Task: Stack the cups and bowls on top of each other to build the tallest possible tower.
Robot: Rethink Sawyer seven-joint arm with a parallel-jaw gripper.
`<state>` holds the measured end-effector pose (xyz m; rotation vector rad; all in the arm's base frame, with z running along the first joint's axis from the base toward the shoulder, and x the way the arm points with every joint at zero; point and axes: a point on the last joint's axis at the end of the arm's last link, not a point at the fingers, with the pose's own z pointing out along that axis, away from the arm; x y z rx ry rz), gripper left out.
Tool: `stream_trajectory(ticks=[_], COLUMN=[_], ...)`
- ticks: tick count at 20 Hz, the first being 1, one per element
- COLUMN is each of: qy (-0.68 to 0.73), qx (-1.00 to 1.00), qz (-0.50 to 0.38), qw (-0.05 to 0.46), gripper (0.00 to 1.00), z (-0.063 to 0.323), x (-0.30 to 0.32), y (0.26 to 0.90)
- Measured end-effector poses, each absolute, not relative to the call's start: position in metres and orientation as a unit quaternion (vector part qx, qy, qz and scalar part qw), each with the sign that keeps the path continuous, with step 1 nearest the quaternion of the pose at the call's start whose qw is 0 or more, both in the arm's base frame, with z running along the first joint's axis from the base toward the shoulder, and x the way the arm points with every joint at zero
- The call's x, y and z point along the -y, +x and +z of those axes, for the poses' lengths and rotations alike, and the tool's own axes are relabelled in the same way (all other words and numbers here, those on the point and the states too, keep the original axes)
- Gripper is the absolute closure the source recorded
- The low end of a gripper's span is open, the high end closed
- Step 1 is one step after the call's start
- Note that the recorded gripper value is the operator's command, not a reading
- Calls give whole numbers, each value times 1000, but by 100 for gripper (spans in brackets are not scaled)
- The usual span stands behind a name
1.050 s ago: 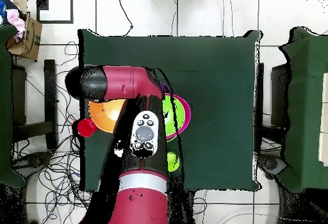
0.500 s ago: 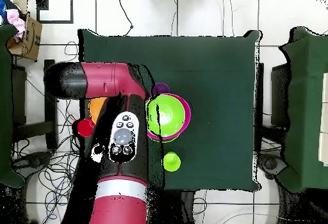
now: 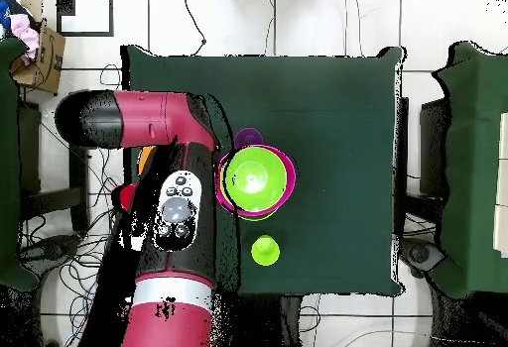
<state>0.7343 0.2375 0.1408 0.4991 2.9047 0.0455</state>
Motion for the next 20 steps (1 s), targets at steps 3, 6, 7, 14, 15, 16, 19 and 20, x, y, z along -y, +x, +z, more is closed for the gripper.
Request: stream_trajectory(ticks=[3,6,7,14,15,16,19,20], qy=[167,166,165,164,164,164,166,166], qx=[-982,-982,-983,-984,-984,-984,-984,-984], qz=[7,0,-3,-19,-21,-23,-29,-30], qw=[92,88,85,70,68,67,61,59], gripper=[0,0,0,0,0,0,0,0], z=[132,124,120,95,92,90,80,78], x=[-236,-235,-235,-231,-230,-229,-227,-227], y=[731,727,725,716,714,714,710,708])
